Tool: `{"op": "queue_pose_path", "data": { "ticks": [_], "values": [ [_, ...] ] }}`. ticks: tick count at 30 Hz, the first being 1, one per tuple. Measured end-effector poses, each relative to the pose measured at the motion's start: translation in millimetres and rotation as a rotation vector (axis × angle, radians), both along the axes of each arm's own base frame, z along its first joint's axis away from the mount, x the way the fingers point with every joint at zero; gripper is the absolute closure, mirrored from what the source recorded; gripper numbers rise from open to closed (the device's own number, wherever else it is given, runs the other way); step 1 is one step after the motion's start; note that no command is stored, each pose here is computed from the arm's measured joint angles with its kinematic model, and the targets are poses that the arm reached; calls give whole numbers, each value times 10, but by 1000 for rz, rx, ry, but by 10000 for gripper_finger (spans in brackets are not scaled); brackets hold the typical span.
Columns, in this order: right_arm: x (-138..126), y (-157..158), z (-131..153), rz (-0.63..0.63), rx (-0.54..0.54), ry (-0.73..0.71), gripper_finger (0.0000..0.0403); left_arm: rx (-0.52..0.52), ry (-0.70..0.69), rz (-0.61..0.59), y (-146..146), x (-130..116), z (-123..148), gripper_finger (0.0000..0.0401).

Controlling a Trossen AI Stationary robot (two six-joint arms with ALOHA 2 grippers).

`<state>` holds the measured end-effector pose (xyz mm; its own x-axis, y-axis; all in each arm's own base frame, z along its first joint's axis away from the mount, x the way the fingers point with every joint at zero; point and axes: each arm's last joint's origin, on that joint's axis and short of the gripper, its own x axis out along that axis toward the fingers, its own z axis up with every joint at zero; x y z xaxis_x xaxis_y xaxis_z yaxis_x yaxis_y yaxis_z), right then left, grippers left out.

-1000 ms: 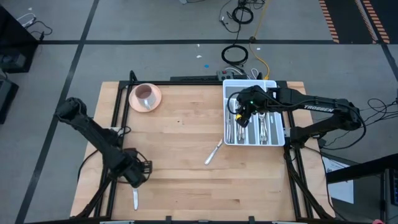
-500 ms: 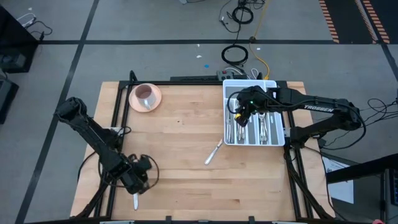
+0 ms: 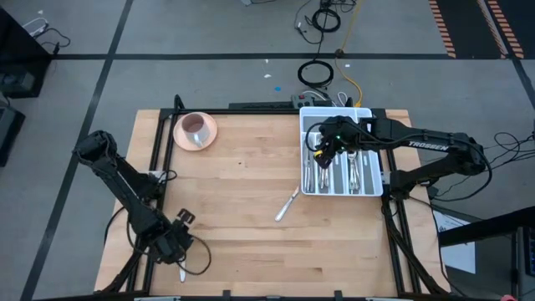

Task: Sort silverware
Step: Put the silver knife into the white silverware tray

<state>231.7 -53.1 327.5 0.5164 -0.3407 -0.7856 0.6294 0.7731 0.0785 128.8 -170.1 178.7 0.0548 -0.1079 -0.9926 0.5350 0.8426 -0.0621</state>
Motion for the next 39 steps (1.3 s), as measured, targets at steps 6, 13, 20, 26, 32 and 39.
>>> {"op": "queue_pose_path", "data": {
  "ticks": [6, 13, 20, 26, 32, 39],
  "values": [
    [0, 0, 0, -19, 12, -9, 250, -20, -14, -196, -77, -122, -68, 246],
    [1, 0, 1, -31, 21, -15, 250, -70, -68, -235, -113, -197, -231, 246],
    [1, 0, 1, -39, 26, -18, 250, -97, -65, -253, -55, -246, -400, 246],
    [1, 0, 0, -38, 26, -17, 250, -97, -131, -398, -13, -261, -503, 249],
    [0, 0, -2, -36, 25, -14, 250, -81, -165, -463, 32, -315, -610, 338],
    [-1, 2, -3, -20, 20, -8, 250, -65, -205, -449, 35, -251, -629, 374]
  ]
}}
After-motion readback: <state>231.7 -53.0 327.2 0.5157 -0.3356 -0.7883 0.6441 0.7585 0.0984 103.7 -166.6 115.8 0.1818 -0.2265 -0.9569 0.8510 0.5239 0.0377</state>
